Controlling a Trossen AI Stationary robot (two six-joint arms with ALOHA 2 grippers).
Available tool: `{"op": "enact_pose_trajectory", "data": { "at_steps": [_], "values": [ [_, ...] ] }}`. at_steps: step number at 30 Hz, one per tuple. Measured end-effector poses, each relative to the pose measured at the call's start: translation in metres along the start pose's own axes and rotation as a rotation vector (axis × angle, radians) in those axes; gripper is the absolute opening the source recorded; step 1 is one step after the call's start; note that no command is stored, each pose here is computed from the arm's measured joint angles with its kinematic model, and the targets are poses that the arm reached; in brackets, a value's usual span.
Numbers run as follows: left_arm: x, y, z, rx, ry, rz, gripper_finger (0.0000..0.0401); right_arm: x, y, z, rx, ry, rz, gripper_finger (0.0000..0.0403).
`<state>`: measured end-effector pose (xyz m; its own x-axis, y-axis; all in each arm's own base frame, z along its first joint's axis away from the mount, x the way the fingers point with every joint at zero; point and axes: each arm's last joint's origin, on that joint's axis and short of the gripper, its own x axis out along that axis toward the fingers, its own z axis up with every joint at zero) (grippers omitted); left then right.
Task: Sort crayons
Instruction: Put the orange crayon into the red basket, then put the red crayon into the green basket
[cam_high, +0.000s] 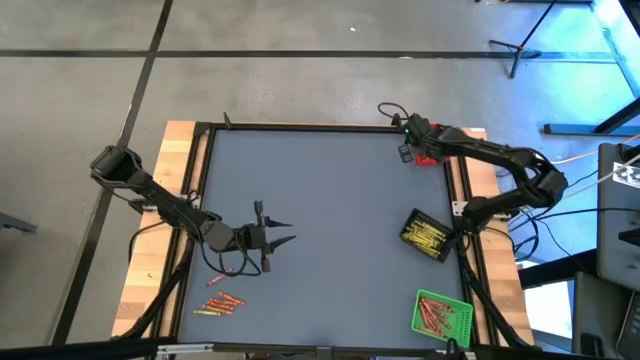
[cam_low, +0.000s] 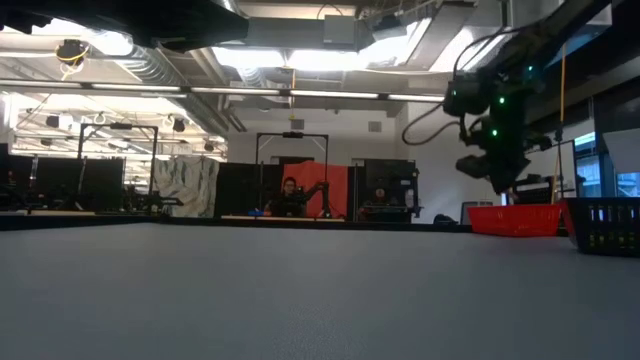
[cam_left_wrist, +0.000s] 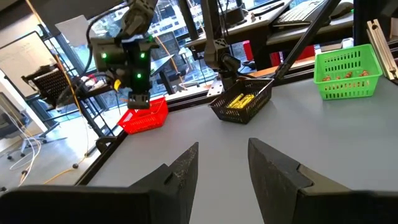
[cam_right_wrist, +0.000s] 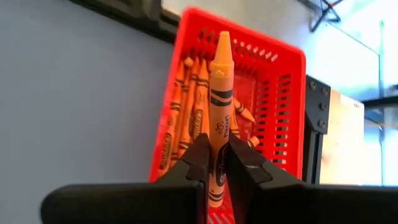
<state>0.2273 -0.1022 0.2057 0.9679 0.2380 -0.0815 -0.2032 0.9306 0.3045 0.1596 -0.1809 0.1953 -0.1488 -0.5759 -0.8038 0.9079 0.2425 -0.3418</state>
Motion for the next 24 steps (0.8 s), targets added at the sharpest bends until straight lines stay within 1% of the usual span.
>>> {"op": "enact_pose_trajectory", "data": {
  "at_steps": [4, 9, 14, 17, 22, 24],
  "values": [
    [0.000, 0.000, 0.000, -0.001, 0.000, 0.000, 0.0124, 0.014, -0.001, -0.003, 0.006, 0.038, -0.023, 0.0030],
    [0.000, 0.000, 0.000, -0.001, 0.000, 0.000, 0.0124, 0.028, 0.001, -0.004, 0.043, 0.021, -0.016, 0.0030],
    [0.000, 0.000, 0.000, -0.001, 0.000, 0.000, 0.0124, 0.033, 0.003, -0.005, 0.017, 0.026, -0.020, 0.0034],
    [0.000, 0.000, 0.000, -0.016, 0.000, 0.000, 0.0124, 0.032, 0.004, -0.004, 0.004, 0.017, -0.001, 0.0060],
    [0.000, 0.000, 0.000, -0.033, 0.000, 0.000, 0.0124, 0.032, 0.004, -0.003, 0.007, 0.013, 0.008, 0.0137],
    [0.000, 0.000, 0.000, -0.034, 0.000, 0.000, 0.0124, 0.032, 0.004, -0.003, -0.012, 0.014, 0.008, 0.0163]
  ]
}}
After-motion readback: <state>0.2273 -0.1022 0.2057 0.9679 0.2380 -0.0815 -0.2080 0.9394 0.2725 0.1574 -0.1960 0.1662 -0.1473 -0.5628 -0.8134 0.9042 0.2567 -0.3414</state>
